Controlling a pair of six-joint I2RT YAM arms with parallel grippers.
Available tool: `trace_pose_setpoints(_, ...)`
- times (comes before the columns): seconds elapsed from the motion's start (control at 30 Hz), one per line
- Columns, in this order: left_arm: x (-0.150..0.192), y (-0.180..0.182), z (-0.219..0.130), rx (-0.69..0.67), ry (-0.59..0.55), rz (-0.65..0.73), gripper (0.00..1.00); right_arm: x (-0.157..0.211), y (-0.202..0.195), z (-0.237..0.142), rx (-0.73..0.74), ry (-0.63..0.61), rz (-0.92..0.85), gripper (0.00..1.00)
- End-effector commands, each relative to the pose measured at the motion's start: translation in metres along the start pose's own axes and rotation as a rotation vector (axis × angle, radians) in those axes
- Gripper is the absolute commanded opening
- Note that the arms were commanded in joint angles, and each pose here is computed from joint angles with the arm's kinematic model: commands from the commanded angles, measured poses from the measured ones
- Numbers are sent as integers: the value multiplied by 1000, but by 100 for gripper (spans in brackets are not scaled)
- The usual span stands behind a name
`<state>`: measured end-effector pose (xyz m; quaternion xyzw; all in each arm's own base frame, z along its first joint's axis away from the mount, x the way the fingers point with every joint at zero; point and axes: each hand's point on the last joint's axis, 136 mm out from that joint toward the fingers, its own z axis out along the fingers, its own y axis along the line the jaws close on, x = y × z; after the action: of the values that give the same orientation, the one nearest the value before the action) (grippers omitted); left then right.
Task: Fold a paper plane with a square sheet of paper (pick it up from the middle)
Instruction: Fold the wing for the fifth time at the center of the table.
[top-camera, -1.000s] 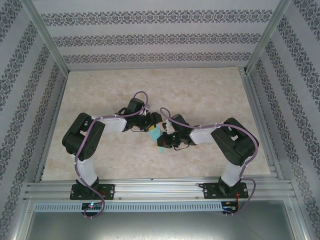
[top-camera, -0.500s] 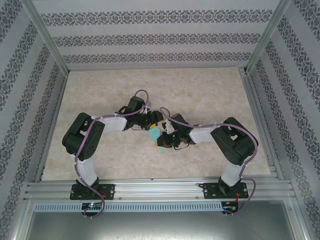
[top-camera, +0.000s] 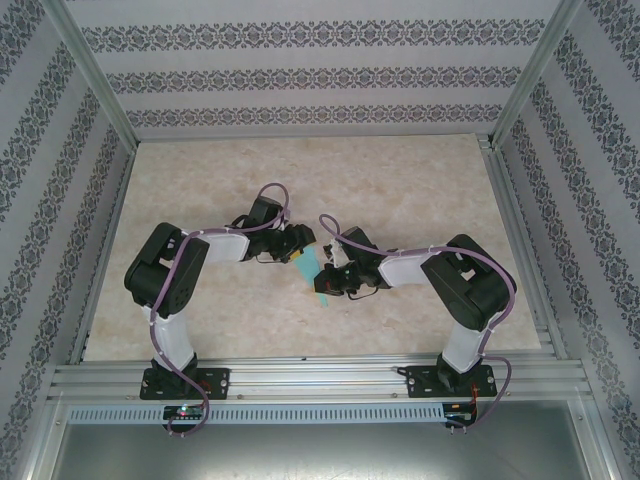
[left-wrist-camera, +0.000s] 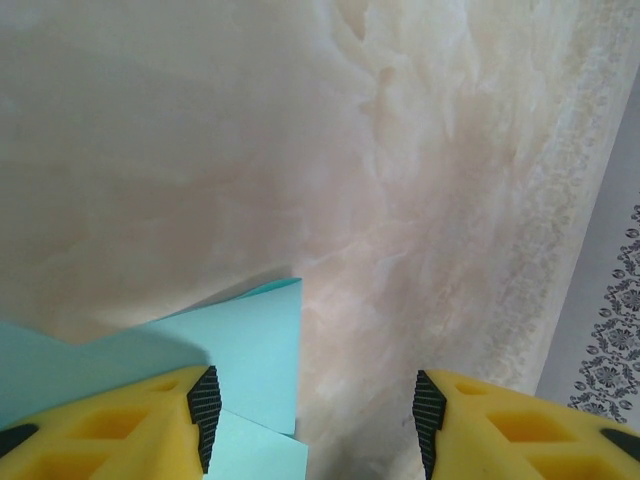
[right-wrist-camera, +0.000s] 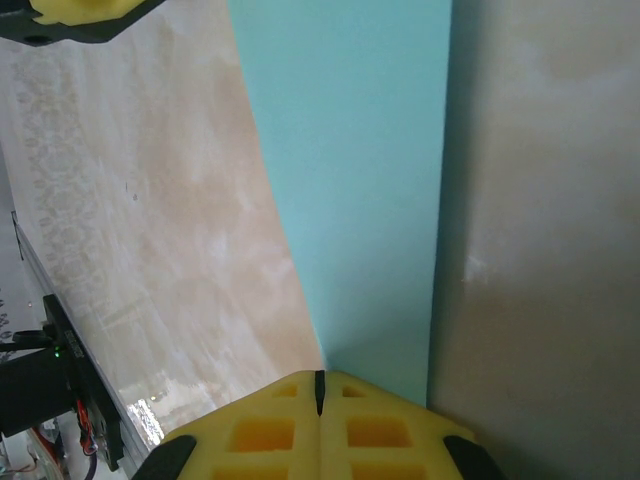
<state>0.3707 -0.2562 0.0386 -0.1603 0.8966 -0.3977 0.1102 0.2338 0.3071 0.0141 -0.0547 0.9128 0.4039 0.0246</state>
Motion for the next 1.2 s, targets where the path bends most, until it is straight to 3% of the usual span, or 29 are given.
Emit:
trace_pose_setpoints(0.0,-6,37,2,-109,0,-7,57,42,-57,5,186,115,131,0)
trace_pose_setpoints(0.47,-40,41,-12,-38,-8,66,58,52,-61,4,188,138,130,0)
trace_pose_setpoints(0.83,-70,12,-51,28,-69,102,59,45,-53,5,158,128,123,0)
trace_pose_setpoints(1.0,-57,-23,-78,94,-96,139,57,42,-51,5,158,124,124,0)
trace_pose_setpoints(1.17,-13,-48,-67,120,-24,200,42,39,-50,4,159,106,126,0)
